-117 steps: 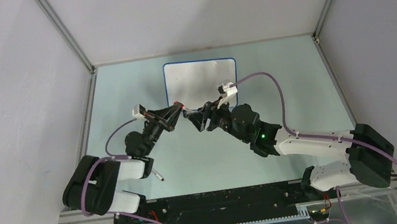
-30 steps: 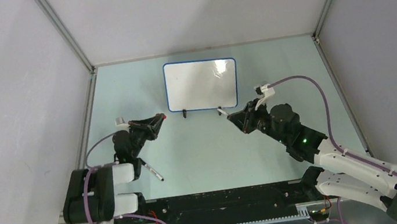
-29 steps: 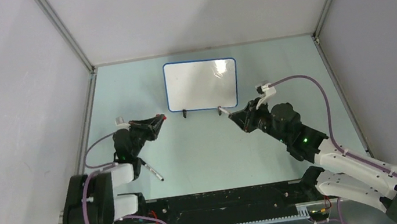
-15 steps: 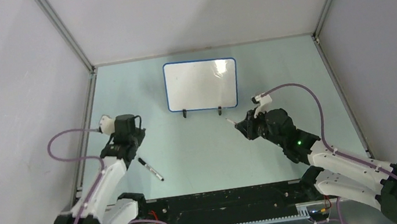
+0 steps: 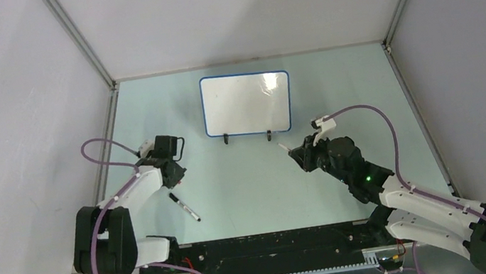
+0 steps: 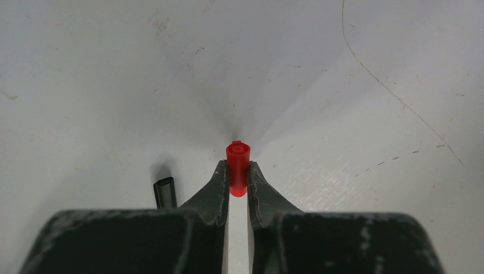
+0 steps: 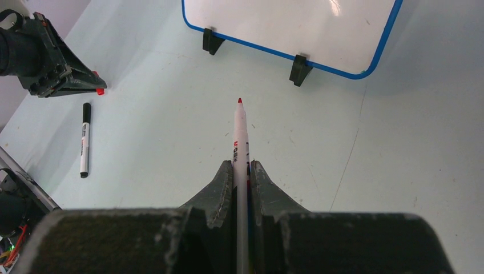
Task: Write a sentence on the whiteboard
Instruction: Place the pen cap at the center of the board.
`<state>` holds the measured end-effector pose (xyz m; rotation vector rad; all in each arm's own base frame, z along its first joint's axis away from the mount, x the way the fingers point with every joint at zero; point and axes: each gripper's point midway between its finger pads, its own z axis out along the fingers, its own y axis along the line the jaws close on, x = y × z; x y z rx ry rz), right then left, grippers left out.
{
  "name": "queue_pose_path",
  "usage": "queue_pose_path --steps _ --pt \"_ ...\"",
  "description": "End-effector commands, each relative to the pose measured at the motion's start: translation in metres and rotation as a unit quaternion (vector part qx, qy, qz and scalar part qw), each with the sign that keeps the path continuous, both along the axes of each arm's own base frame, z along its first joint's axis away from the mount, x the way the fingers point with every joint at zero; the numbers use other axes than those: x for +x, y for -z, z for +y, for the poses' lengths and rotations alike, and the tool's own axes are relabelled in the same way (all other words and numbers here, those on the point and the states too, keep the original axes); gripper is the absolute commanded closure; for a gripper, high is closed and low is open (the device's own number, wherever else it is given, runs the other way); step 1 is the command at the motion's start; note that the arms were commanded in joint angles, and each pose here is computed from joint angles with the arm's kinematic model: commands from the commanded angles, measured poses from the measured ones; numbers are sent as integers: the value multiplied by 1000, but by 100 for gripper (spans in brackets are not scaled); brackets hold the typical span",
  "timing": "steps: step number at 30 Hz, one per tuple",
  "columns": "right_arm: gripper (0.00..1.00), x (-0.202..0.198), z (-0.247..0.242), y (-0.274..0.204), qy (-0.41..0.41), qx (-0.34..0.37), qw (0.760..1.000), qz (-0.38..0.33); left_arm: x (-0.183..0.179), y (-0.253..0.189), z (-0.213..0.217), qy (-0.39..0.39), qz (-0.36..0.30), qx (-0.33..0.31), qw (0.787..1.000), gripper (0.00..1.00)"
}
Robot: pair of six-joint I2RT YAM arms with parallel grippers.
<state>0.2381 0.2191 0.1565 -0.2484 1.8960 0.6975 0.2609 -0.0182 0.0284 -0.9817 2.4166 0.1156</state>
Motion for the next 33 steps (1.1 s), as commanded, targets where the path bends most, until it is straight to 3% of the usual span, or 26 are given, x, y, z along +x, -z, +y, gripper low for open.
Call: queue_pose_path --steps 1,14,17,28,30,31,33 --pt "100 4 -2 -14 10 10 999 -28 12 -12 -6 28 -15 -1 999 88" --pt "100 7 -3 -11 17 8 1000 -24 4 -19 -9 52 -15 -8 998 84" --pt "100 7 -4 -11 20 8 999 -24 3 -21 -12 59 -21 -15 998 70" --pt "100 8 -6 -11 27 8 999 -25 12 -49 -21 74 -83 -41 993 51" --pt "100 8 -6 -12 29 9 999 -25 23 -60 -31 109 -121 -52 985 35" --pt "100 8 -7 -12 28 9 999 -25 21 -64 -45 154 -139 -76 975 18" --pt "100 7 -6 -14 26 10 999 -27 29 -78 -60 182 -205 -106 956 4"
